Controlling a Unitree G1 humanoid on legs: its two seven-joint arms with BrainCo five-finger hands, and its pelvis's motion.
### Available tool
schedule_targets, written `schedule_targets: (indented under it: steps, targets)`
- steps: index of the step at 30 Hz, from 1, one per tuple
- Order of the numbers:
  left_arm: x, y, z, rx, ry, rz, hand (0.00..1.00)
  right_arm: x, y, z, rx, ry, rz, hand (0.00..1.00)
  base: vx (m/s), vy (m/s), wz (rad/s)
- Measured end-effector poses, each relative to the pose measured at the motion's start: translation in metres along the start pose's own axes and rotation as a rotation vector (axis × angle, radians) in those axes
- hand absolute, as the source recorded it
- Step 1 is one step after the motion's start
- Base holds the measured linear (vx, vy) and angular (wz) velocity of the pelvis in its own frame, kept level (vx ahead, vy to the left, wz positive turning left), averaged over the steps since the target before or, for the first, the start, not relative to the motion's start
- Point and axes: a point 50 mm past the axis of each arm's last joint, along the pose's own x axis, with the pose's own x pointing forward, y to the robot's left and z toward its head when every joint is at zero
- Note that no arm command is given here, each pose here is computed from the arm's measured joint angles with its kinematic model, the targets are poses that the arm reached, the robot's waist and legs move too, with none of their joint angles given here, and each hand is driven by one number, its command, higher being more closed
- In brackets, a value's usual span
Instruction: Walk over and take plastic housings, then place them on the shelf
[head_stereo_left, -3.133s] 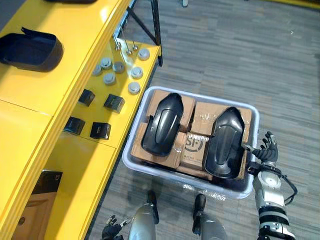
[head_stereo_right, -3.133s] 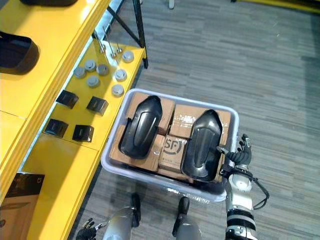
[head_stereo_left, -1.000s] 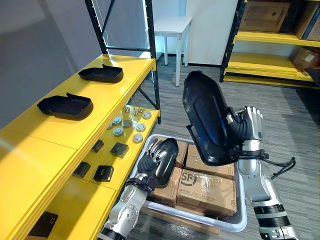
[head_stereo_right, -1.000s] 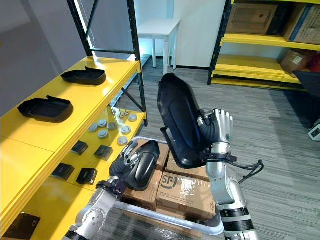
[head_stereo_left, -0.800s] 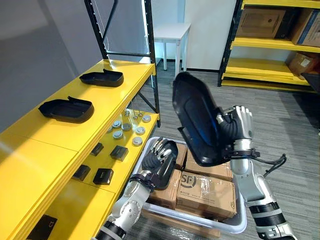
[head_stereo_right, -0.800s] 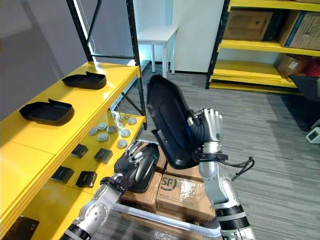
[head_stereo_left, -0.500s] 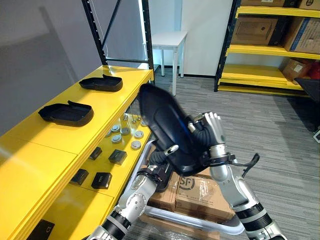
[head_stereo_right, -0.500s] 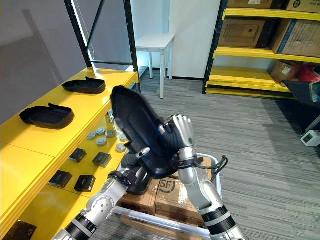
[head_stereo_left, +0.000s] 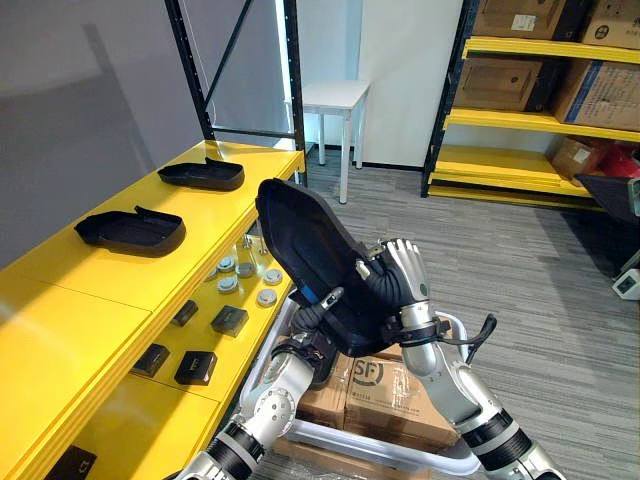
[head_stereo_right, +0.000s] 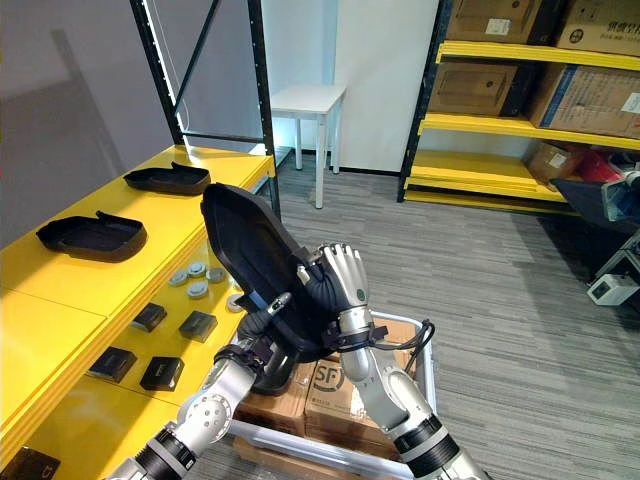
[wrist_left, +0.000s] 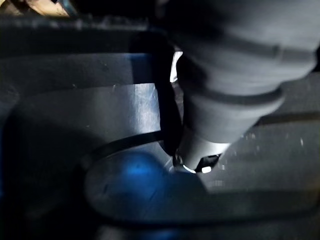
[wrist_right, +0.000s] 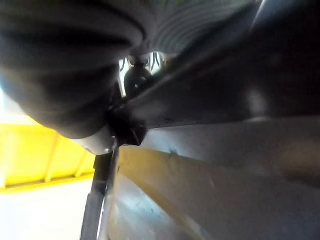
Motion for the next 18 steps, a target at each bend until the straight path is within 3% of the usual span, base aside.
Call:
schedule_targets:
  steps: [1,2,10,14,18]
  targets:
    - [-0.003,0.000,0.000,0.004,-0.011,-0.004,1.00,-0.005,-0.001,0.001,0.026,0.013,-0.013,1.00,-0.03,-0.031,0.90]
    - [-0.005,0.001,0.000,0.008,-0.019,0.001,1.00,-0.010,0.000,0.000,0.037,0.023,-0.013,0.00,-0.02,-0.050,1.30]
    - [-0.017,0.011,0.030,0.016,-0.195,0.046,1.00,-0.017,0.015,0.001,0.296,0.068,0.052,0.00,-0.03,-0.076,1.70]
    - [-0.034,0.021,0.059,-0.041,-0.373,0.089,1.00,-0.011,0.029,0.010,0.424,0.074,0.127,0.00,0.08,0.069,1.16]
    - [-0.067,0.048,0.074,0.050,-0.497,0.201,1.00,-0.022,0.053,0.026,0.622,0.143,0.226,0.00,0.24,0.182,0.55]
